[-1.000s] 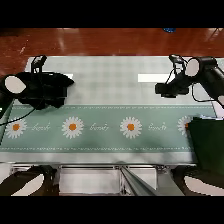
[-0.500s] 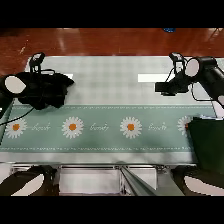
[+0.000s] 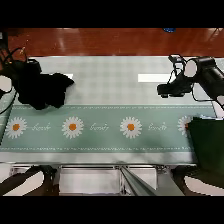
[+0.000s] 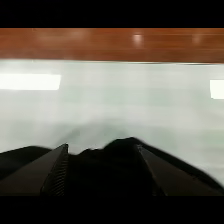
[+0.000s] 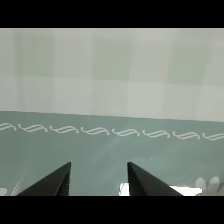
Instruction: Fold the shirts.
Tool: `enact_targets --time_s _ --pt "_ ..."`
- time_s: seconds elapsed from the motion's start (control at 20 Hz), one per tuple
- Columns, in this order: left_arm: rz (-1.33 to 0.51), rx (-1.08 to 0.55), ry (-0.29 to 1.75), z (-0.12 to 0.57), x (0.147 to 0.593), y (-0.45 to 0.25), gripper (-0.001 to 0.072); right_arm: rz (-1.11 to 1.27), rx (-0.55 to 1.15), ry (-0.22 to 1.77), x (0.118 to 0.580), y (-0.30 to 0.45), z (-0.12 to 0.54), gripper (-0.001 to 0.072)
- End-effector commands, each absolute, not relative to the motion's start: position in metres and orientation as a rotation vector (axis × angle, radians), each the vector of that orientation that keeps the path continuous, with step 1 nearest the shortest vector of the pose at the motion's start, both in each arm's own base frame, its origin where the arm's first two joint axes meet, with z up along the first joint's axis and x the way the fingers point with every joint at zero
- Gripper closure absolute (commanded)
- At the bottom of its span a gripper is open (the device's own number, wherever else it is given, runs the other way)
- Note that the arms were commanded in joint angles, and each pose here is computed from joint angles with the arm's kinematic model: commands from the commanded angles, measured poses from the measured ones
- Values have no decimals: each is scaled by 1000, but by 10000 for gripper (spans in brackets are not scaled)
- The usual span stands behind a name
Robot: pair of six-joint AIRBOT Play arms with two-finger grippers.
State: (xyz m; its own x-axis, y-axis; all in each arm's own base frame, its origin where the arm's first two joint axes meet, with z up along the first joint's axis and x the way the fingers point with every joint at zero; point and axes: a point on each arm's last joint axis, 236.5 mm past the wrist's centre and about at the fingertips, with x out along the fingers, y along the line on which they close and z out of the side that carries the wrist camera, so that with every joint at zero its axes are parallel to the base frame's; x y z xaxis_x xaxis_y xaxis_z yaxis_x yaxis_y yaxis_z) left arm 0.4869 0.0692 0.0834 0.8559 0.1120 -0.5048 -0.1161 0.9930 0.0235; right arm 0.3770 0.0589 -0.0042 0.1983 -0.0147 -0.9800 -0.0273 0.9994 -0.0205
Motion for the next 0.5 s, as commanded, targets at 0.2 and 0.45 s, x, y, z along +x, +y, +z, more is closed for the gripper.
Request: enact_targets --time_s 0.2,0.45 --pt "205 -275 1179 -70 450 104 206 44 -32 1313 383 97 -1 304" --pt "67 -430 1491 -107 440 55 359 36 -37 1346 374 97 -2 304"
